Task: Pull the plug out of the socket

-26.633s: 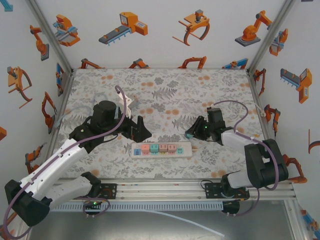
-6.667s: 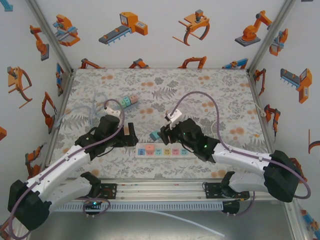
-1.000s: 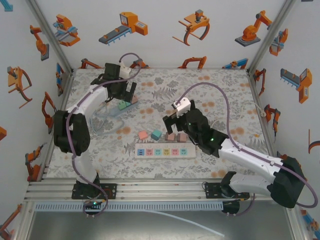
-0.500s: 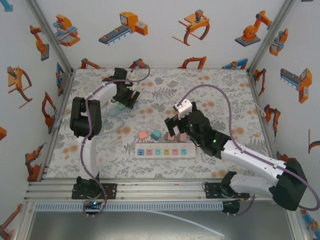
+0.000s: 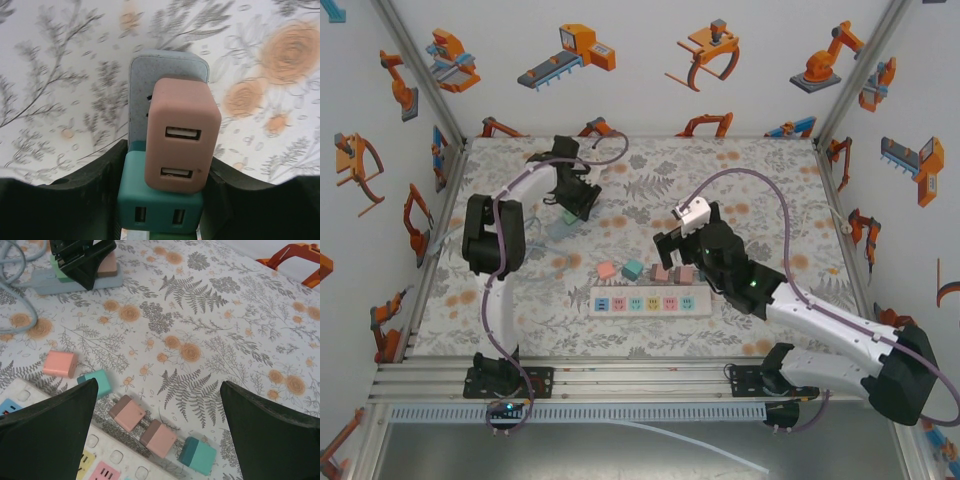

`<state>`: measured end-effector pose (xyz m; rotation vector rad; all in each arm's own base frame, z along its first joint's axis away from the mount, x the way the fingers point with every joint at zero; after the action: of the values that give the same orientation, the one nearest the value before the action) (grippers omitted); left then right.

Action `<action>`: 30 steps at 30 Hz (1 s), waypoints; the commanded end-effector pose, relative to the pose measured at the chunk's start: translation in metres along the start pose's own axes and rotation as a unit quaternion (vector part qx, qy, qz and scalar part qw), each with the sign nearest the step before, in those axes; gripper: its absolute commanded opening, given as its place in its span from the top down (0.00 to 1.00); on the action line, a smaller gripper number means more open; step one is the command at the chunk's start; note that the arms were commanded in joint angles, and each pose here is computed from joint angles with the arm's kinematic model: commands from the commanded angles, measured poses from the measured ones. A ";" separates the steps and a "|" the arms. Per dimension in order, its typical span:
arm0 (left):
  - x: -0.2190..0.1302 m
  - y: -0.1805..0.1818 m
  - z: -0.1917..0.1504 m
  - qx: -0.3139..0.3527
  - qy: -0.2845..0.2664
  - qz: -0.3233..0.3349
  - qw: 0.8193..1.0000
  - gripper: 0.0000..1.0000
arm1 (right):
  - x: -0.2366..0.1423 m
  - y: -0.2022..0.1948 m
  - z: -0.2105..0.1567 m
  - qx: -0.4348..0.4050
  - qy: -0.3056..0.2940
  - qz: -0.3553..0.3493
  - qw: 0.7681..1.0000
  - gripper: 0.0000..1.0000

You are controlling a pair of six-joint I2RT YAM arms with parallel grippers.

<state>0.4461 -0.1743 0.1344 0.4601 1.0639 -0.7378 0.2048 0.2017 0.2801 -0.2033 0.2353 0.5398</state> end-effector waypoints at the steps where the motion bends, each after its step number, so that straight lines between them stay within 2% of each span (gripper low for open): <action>1: -0.033 -0.053 0.036 0.097 -0.060 -0.052 0.992 0.69 | -0.008 -0.010 0.002 0.003 -0.006 -0.037 0.999 0.00; 6: -0.018 -0.113 0.056 0.226 -0.068 -0.078 0.969 0.67 | -0.018 -0.019 -0.003 0.004 -0.006 -0.067 0.998 0.01; 15: 0.015 -0.179 0.063 0.328 -0.035 -0.105 0.938 0.66 | -0.038 -0.031 -0.013 0.003 -0.004 -0.105 0.994 0.00; 21: 0.030 -0.196 0.056 0.333 -0.027 -0.121 0.935 0.54 | -0.043 -0.038 -0.019 0.010 -0.011 -0.120 0.993 0.00; 30: 0.025 -0.196 0.064 0.295 -0.049 -0.114 0.948 0.37 | -0.042 -0.044 -0.018 0.004 -0.011 -0.121 0.993 0.01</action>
<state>0.3489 -0.3559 0.1336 0.8528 0.8095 -1.2824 0.1879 0.1453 0.2770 -0.2111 0.2088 0.3161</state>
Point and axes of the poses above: each hand's point on the last joint's axis, 136 mm out from that joint toward the fingers, its own x axis out along the fingers, its own y axis along the line the jaws close on, z = x × y, the point moved 9 cm from there along -x, back along the fingers, and after that the axes turned 1 degree about -x, right-handed, at the moved point
